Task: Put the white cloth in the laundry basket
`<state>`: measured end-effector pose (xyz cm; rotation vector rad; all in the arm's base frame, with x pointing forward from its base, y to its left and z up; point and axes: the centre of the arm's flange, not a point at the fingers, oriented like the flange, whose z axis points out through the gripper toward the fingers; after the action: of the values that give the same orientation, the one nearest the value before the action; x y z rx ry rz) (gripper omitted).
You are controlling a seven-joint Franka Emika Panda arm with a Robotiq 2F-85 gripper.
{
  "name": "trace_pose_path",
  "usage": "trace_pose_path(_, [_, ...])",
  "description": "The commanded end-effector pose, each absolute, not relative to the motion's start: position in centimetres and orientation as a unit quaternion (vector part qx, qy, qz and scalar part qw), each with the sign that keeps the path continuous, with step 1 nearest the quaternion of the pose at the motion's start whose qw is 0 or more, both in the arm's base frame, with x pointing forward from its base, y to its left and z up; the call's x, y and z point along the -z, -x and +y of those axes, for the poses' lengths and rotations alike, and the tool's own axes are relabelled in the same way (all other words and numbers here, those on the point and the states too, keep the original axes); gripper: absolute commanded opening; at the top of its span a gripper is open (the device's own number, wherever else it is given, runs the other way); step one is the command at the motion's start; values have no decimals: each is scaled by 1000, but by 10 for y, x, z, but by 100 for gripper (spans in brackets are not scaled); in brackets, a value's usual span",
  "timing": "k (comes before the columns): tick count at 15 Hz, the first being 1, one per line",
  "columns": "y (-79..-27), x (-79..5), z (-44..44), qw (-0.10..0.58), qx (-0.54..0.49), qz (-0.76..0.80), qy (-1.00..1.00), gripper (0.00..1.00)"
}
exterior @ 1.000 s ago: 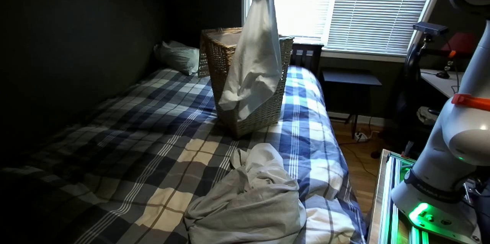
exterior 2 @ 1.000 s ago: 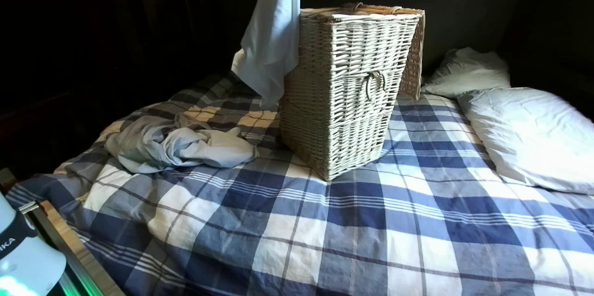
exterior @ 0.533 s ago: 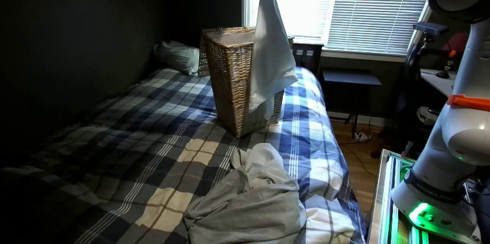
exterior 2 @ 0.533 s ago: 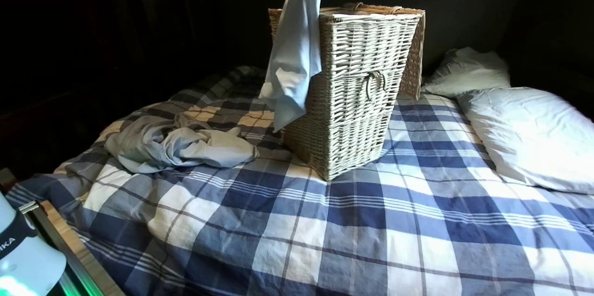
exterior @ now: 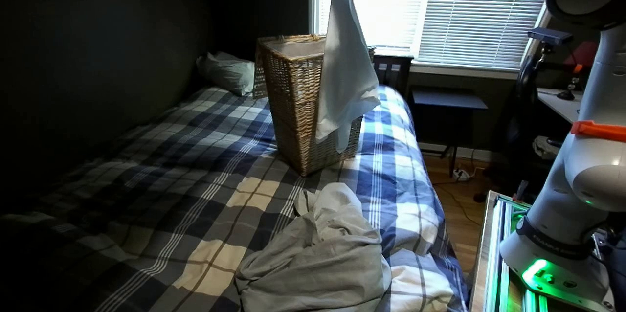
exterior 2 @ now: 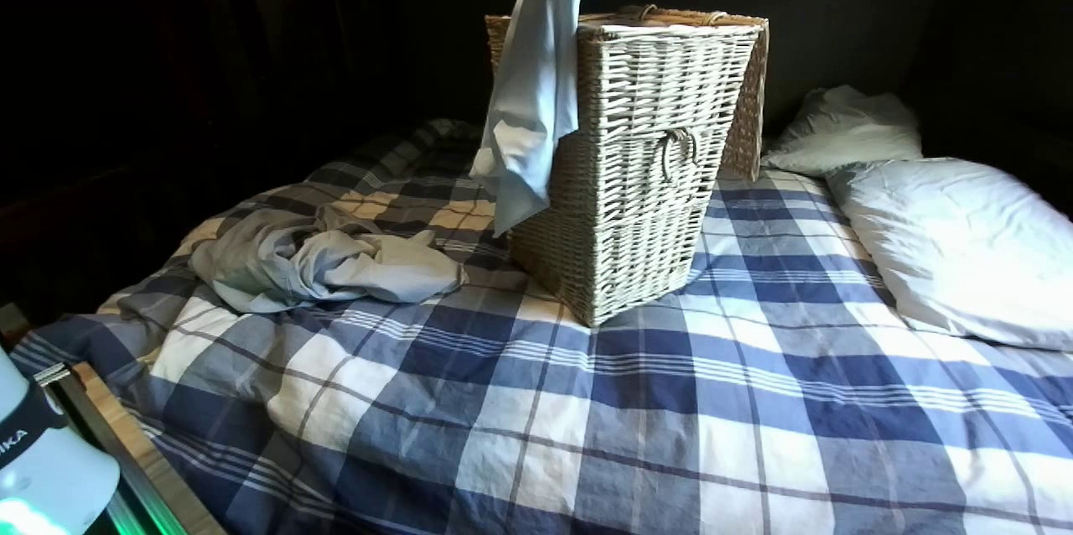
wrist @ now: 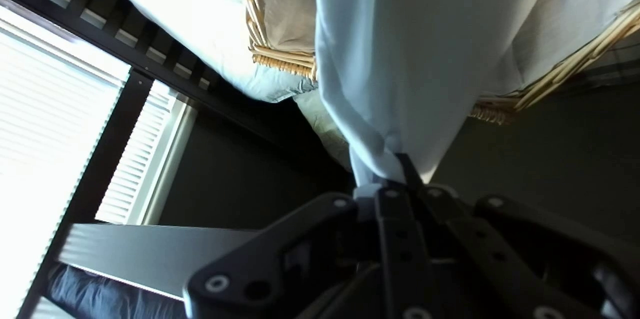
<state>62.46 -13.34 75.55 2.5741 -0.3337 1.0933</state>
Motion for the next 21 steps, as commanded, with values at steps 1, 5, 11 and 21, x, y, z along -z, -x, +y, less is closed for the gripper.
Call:
trace_pose_path(1, [-638,-764,-132,149,-431,-168,-874,0])
trace_pose_path(5, [-653,-780,-134,121,-496,-234,-827,0])
trace_pose_path(11, [-683,-738,-155,163,-549,-276,-772,0])
trace_pose_path(21, [-715,-650,-171,239,-435,-257,-829,41])
